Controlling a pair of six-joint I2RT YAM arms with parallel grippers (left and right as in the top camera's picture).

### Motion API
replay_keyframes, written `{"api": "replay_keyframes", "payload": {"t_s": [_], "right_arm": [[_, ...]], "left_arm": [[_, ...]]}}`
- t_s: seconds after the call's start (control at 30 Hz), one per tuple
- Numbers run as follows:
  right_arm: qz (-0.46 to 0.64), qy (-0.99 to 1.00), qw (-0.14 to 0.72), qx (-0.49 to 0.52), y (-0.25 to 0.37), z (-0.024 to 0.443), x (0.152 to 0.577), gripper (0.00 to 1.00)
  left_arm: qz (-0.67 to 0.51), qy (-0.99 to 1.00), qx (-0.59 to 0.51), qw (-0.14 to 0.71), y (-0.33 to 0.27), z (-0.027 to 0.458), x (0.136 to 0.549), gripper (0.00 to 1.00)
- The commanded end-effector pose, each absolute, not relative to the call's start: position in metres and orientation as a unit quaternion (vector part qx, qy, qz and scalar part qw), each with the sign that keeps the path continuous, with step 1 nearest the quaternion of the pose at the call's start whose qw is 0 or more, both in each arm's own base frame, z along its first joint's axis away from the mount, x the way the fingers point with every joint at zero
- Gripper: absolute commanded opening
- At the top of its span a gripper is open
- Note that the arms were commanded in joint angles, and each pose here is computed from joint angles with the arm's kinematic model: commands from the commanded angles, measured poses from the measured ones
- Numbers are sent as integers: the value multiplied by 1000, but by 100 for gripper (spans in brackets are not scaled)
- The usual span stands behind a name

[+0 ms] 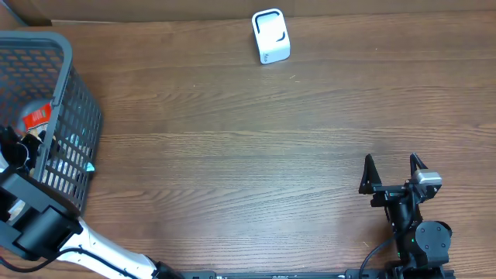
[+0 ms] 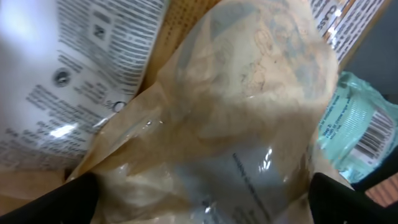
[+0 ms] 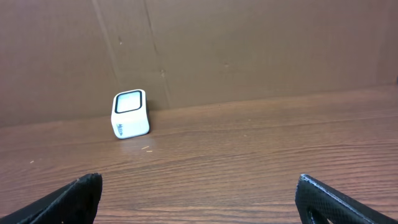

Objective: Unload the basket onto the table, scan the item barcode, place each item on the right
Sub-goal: 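Reach the left gripper into the grey basket and grasp the clear bag, then carry the clear bag to the scanner, then set it on the table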

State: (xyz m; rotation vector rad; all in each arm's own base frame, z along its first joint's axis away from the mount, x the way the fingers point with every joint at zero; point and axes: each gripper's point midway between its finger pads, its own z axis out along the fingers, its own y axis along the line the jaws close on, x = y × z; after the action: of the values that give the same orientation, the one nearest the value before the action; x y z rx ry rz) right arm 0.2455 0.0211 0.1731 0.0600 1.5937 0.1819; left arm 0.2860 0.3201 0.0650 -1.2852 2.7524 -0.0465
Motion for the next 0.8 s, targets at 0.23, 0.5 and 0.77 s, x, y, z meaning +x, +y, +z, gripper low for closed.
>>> {"api": "replay_keyframes", "payload": {"t_s": [0.23, 0.5, 0.77], "right_arm": [[79, 713, 696, 26, 21, 171, 246, 100], [79, 713, 696, 26, 21, 171, 246, 100], [79, 713, 696, 26, 21, 171, 246, 100]], "left_arm": [[-42, 909, -415, -5, 304, 26, 276, 32], [-41, 902, -429, -4, 307, 47, 279, 6], [-23, 885, -462, 52, 327, 131, 297, 4]]}}
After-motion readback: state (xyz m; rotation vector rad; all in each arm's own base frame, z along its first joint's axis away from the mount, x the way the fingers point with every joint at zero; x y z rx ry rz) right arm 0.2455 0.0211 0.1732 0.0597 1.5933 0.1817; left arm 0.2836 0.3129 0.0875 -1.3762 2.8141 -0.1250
